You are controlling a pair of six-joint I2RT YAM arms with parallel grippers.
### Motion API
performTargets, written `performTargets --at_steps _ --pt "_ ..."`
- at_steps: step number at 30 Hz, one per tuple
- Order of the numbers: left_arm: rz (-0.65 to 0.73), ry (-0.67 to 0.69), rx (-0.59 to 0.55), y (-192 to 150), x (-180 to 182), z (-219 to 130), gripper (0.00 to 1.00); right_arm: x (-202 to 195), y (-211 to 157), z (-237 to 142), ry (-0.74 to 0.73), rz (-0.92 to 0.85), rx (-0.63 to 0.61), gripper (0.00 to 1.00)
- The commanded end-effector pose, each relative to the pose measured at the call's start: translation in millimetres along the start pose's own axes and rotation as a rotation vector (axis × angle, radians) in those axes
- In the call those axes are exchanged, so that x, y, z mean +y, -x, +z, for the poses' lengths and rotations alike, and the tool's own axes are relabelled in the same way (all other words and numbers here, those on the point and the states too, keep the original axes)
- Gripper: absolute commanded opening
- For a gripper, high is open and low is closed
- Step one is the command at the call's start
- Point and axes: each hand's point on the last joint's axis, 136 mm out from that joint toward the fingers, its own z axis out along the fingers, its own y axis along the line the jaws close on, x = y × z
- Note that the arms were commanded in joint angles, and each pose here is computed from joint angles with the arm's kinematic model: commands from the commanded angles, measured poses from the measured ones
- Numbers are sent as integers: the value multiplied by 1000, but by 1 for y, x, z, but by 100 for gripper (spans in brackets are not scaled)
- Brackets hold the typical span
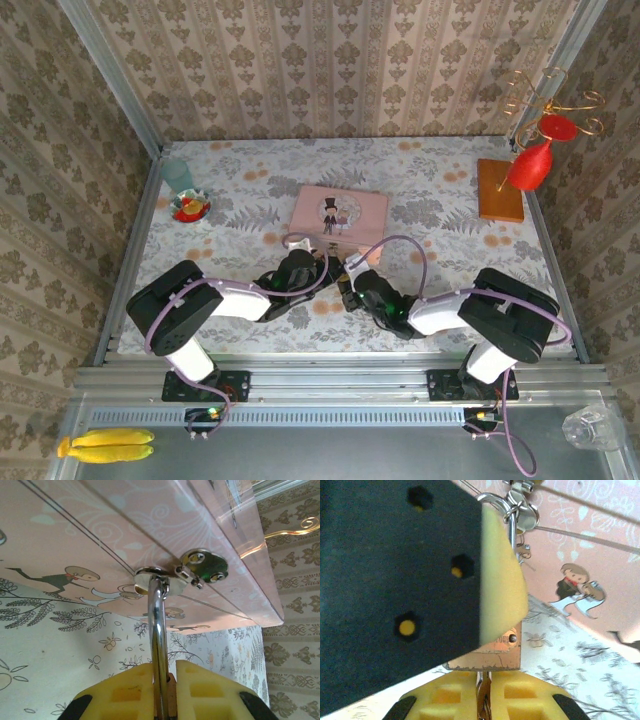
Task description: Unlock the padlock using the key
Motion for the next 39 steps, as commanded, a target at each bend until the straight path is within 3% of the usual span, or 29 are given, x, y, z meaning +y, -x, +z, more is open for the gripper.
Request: performTargets --at_steps 1,6,15,21,26,28,32,39 --pt "24 -55 -33 8 -17 -7 0 12 14 -2 144 267 -31 1" --pt "23 -56 -32 7 -15 -7 0 12 10 4 207 456 -17 0" --pt "4 -42 -38 5 -6 -8 2 14 11 6 221 513 -13 0" --pt "-11 -37 -36 4 0 -9 14 10 7 5 176 447 7 0" --pt "1 33 -60 10 15 -18 41 4 5 1 137 397 21 0" --pt "3 70 -60 11 24 -22 46 2 4 1 125 387 29 0" --pt "-21 38 -105 19 27 -31 53 -1 1 0 108 374 34 0" --pt "-2 21 -77 19 21 -26 56 7 0 5 143 389 50 0"
